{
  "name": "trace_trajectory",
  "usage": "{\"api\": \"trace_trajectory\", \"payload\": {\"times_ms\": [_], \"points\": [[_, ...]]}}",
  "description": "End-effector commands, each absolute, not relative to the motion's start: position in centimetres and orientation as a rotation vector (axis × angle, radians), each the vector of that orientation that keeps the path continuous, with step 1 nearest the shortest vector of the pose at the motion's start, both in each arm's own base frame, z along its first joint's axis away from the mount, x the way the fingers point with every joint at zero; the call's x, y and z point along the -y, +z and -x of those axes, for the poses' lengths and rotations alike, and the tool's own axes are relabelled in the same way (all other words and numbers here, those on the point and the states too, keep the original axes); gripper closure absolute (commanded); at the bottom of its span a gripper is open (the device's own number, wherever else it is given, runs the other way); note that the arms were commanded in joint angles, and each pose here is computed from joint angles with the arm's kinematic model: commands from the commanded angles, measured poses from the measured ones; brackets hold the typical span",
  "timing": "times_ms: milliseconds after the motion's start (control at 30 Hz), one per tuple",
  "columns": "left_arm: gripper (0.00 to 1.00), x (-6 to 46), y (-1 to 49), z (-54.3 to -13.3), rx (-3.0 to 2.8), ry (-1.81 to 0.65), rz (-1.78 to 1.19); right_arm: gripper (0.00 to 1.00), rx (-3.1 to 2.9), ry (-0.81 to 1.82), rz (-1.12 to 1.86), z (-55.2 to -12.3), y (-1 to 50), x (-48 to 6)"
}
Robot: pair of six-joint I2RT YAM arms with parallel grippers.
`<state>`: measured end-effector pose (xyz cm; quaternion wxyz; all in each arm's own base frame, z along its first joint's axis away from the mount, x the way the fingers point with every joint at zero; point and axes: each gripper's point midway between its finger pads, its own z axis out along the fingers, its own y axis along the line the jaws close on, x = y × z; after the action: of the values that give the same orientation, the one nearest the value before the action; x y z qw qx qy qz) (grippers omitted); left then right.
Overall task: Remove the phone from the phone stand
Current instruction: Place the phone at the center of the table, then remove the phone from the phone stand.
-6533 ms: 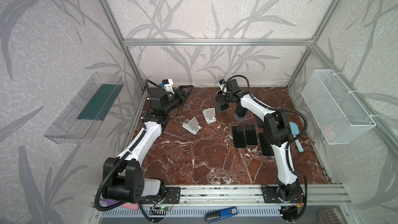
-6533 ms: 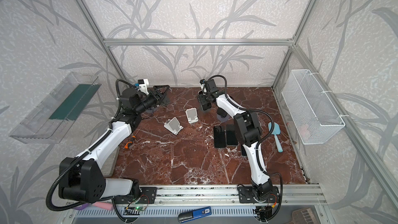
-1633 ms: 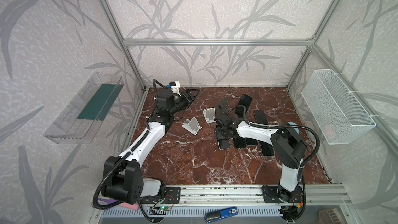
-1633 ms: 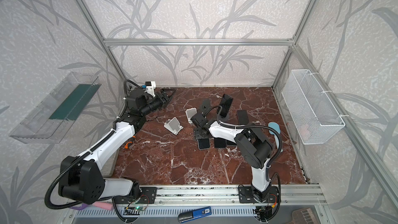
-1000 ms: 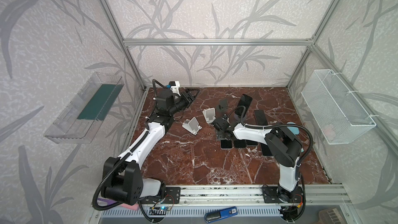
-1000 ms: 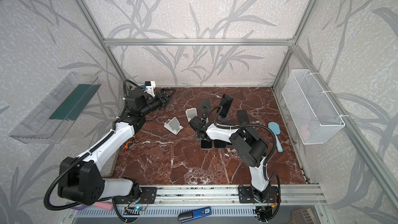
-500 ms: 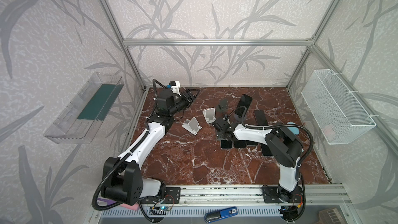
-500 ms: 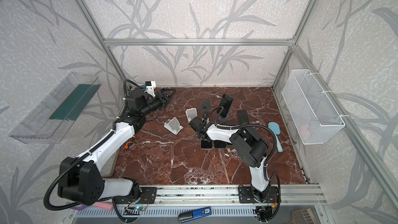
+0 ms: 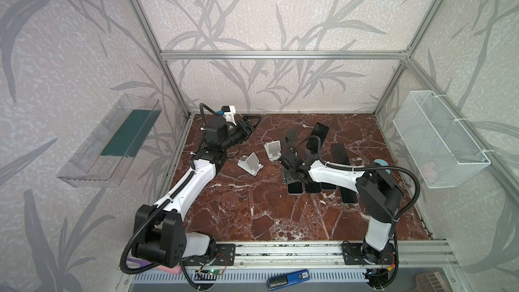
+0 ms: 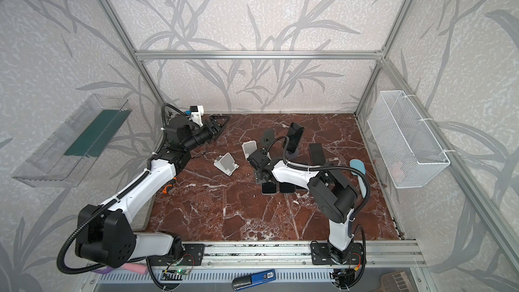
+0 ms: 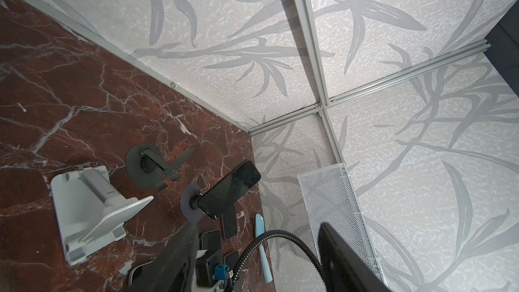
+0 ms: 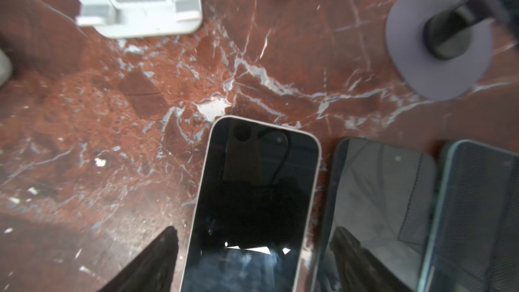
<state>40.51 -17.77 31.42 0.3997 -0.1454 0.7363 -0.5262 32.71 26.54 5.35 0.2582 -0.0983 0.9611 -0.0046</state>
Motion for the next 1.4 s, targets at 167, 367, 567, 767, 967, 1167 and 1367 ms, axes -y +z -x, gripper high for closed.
{"api": "trace_trajectory", "payload": {"times_ms": [167,367,567,767,967,1167,1367], "points": [[0.30,18.7,31.9,-40.4,-1.855,-1.326,0.295,0.14,-2.436,-0.026,0.278,-33.3,13.7,-24.6],[0.01,19.6,31.9,-40.2,-1.846,-1.260,0.201,0.11,-2.273,0.026,0.240,-32.9,20.4,-20.0],[0.04,21.2,29.1,-40.7,-1.895,-1.226,0.127,0.10,-2.251,0.102,0.058,-33.2,21.8,-12.6],[0.08,20.5,26.0,-41.8,-2.069,-0.985,0.162,0.10,-2.219,0.316,-0.237,-33.7,20.3,-7.8],[0.01,25.9,25.7,-40.5,-2.192,-0.719,-0.214,0.10,-2.151,0.438,-0.455,-34.0,19.0,-4.1],[0.01,33.0,23.1,-40.0,-2.262,-0.615,-0.521,0.09,-2.098,0.548,-0.592,-33.7,17.5,-1.8],[0.01,39.1,20.4,-40.0,-2.312,-0.544,-0.720,0.09,-2.080,0.554,-0.644,-33.5,15.9,-0.8]]}}
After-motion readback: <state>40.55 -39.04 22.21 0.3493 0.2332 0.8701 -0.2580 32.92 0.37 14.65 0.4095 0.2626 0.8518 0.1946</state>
